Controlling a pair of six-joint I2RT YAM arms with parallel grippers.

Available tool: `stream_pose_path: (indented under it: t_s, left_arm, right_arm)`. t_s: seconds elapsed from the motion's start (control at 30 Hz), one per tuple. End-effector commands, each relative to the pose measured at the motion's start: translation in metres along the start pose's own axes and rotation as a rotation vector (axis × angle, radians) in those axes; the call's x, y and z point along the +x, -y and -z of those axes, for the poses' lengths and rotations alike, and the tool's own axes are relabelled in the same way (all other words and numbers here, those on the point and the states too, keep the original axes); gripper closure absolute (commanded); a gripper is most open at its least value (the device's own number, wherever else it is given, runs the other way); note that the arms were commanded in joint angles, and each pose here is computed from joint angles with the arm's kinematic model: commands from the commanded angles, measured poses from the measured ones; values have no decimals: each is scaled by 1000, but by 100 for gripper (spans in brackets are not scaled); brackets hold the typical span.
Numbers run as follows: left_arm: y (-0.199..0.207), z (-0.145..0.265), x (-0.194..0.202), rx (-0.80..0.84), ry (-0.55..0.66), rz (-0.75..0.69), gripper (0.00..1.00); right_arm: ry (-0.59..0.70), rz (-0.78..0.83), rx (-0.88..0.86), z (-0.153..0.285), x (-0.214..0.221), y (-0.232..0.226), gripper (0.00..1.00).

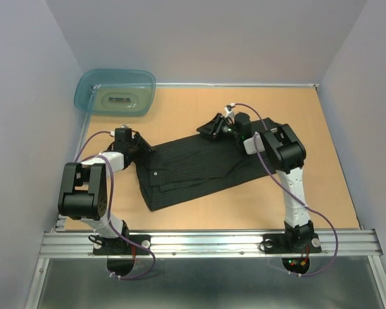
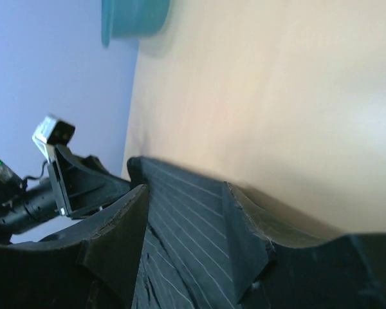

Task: Fold and stack the long sleeve shirts
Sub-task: Fold the shirt

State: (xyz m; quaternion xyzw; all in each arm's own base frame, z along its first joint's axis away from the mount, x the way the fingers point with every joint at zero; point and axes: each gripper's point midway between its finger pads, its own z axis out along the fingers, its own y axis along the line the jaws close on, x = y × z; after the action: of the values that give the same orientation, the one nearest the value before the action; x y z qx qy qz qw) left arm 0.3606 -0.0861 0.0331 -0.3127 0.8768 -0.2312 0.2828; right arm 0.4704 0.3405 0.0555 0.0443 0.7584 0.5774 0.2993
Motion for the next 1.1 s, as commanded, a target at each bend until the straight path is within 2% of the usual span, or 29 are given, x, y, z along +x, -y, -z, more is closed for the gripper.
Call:
stream_pose_path:
  t_s: [0.0,0.17,0.33,0.4,0.43,0.5,0.57,0.63,0.7,0.8,0.93,1.07]
  left_arm:
    - [-30,4,13,-86,-32,16,40]
    - [-24,8,9,-61,-23,13,40]
    - [8,31,-17,18,49,-77,36]
    - [23,45,-31,42,92,-125,30]
    - [33,58,-42,67,143,-181,28]
    - [44,73,-48,73,171,-251,22]
    - [58,90,-52,100,210,-363,17]
    - [70,99,-42,120,214,-444,16]
    - [80,100,-22,142,181,-548,16]
    - [86,88,4,132,120,-643,16]
    - [81,67,20,80,51,-665,16]
    - [73,50,19,15,36,-658,19]
  right_arm:
    - [147,36,99,52,-60,41,45]
    - [207,40,124,89,-96,59,45]
    - [258,141,113,129,-141,16,45]
    - [266,194,185,137,-151,6,45]
    - [256,227,292,150,-152,4,44]
    - [244,216,420,169,-148,7,43]
    - [297,270,523,195,-153,-5,42]
    - [247,217,655,216,-130,10,40]
    - [249,197,758,240,-117,10,39]
    - [177,136,972,281,-69,28,39]
    - [144,91,1116,316,-27,40,39]
    - [161,99,1215,341,-12,51,41]
